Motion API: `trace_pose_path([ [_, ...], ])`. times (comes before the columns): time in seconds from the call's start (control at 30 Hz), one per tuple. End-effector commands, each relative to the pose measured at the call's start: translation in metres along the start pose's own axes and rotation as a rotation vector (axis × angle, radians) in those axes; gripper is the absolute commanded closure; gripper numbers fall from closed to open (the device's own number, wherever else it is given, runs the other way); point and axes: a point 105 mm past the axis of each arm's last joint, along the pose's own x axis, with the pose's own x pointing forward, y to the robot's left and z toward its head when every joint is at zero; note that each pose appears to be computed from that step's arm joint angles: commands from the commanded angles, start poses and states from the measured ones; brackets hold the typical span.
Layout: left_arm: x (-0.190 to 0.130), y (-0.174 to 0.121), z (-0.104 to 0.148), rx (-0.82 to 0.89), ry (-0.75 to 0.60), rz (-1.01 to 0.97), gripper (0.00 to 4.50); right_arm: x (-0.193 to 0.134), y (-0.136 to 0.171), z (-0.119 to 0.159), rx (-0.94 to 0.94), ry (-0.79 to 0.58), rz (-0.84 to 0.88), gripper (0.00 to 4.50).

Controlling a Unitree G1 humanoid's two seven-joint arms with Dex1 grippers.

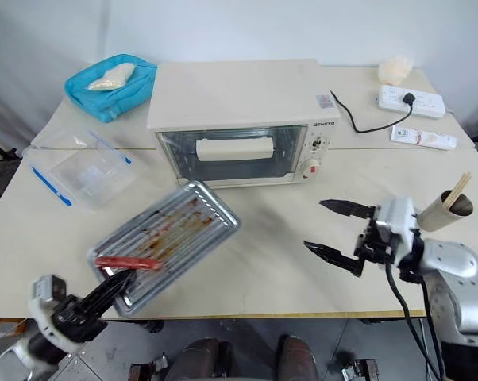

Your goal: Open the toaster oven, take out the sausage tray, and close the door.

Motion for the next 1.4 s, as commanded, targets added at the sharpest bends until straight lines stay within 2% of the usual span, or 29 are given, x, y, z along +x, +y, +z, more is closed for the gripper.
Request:
trace_pose_path([
  [0.03, 0.012, -0.002, 0.001, -0.015, 0.072, -0.038, 4.50, -0.010, 0.010, 0.010, -0.029, 0.021, 0.008, 0.03],
  [0.2, 0.052, -0.010, 0.017, 0.025, 0.235, -0.071, 4.50, -0.030, 0.026, 0.006, 0.036, 0.082, -0.056, 0.03],
  [0.33, 0.101, -0.003, 0.019, 0.106, 0.409, -0.039, 4.50, -0.038, 0.033, 0.004, 0.040, 0.111, -0.125, 0.03],
  [0.57, 0.139, 0.005, 0.015, 0.162, 0.512, -0.013, 4.50, -0.033, 0.044, 0.007, 0.056, 0.115, -0.140, 0.03],
  [0.7, 0.146, 0.004, 0.010, 0.200, 0.567, -0.002, 4.50, -0.033, 0.045, 0.007, 0.057, 0.116, -0.145, 0.03],
  [0.9, 0.149, 0.001, 0.019, 0.252, 0.510, 0.005, 2.77, -0.029, 0.046, 0.006, 0.061, 0.115, -0.142, 0.00],
  [1.07, 0.132, -0.001, 0.025, 0.311, 0.470, 0.027, 1.27, -0.025, 0.043, 0.005, 0.061, 0.113, -0.130, 0.00],
  [1.2, 0.089, -0.011, 0.045, 0.592, 0.392, 0.072, 0.12, -0.024, 0.038, 0.004, 0.058, 0.114, -0.103, 0.00],
  [1.33, 0.051, -0.023, 0.056, 0.906, 0.335, -0.060, 0.05, -0.025, 0.033, 0.003, 0.060, 0.111, -0.079, 0.00],
  [1.4, 0.037, -0.033, 0.078, 1.157, 0.148, -0.100, 0.05, -0.023, 0.032, 0.003, 0.063, 0.109, -0.042, 0.00],
])
